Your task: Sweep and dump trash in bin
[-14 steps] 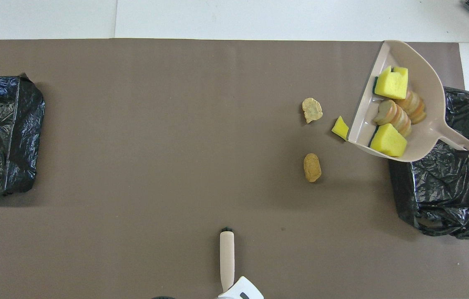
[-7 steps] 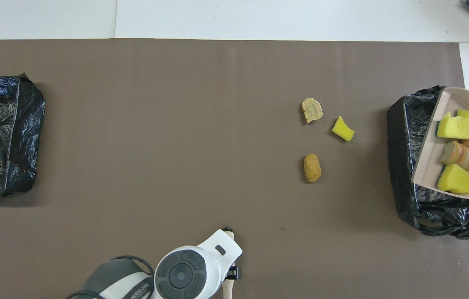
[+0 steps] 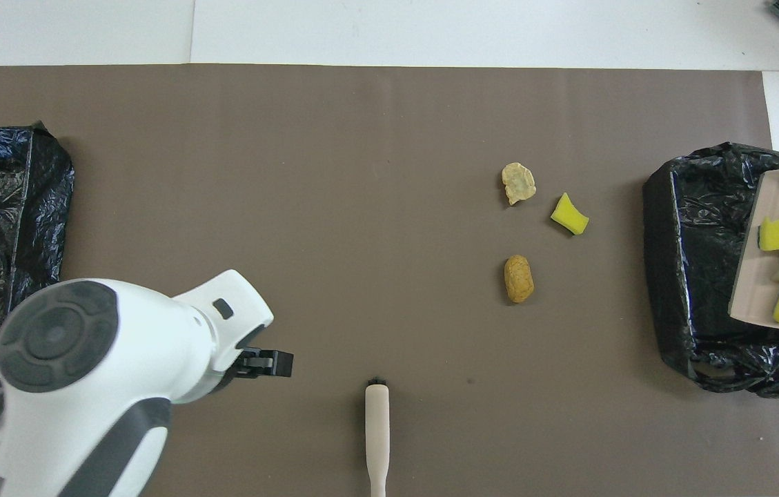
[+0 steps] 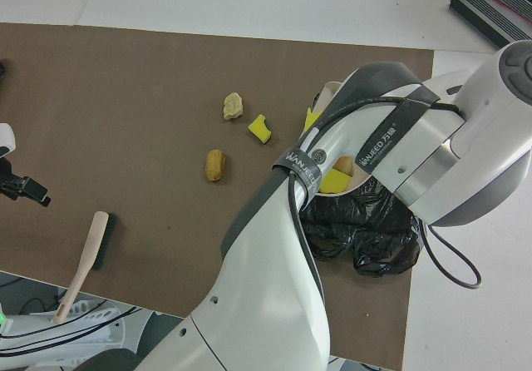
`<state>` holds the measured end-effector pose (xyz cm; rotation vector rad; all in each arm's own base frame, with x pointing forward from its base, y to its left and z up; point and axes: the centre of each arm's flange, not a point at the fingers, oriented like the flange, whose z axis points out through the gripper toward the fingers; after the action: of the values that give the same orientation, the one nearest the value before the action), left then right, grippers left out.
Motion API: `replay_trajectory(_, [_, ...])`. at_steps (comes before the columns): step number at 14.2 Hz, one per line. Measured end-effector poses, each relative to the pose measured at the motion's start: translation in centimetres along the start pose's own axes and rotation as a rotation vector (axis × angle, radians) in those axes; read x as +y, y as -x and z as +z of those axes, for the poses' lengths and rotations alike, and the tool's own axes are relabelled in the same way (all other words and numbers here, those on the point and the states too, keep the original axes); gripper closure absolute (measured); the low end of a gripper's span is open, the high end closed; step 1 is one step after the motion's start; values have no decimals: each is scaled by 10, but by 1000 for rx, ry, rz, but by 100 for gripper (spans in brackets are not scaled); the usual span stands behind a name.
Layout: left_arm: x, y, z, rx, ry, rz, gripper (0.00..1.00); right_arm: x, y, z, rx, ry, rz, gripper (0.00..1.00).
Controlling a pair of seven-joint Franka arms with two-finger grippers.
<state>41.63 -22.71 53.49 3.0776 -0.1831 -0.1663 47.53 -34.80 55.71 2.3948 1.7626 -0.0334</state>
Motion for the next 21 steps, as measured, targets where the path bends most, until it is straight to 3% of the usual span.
replay_trajectory(3, [-68, -24, -66, 40, 33, -3, 0, 11, -4, 15, -102, -21, -56, 67])
replay_trajectory(6, [-127, -40, -129, 48, -3, 3, 0, 26, -41, 24, -229, -64, -193, 67])
replay_trajectory(10, [-145, -63, -162, 44, -50, 28, 0, 38, -84, 20, -344, -73, -318, 67])
replay_trajectory(13, [-160, -72, -165, 19, -50, 26, 0, 41, -92, 17, -389, -65, -306, 67])
replay_trajectory(21, [-165, -51, -173, 6, -42, 29, 0, 46, -120, -17, -420, -100, -293, 67])
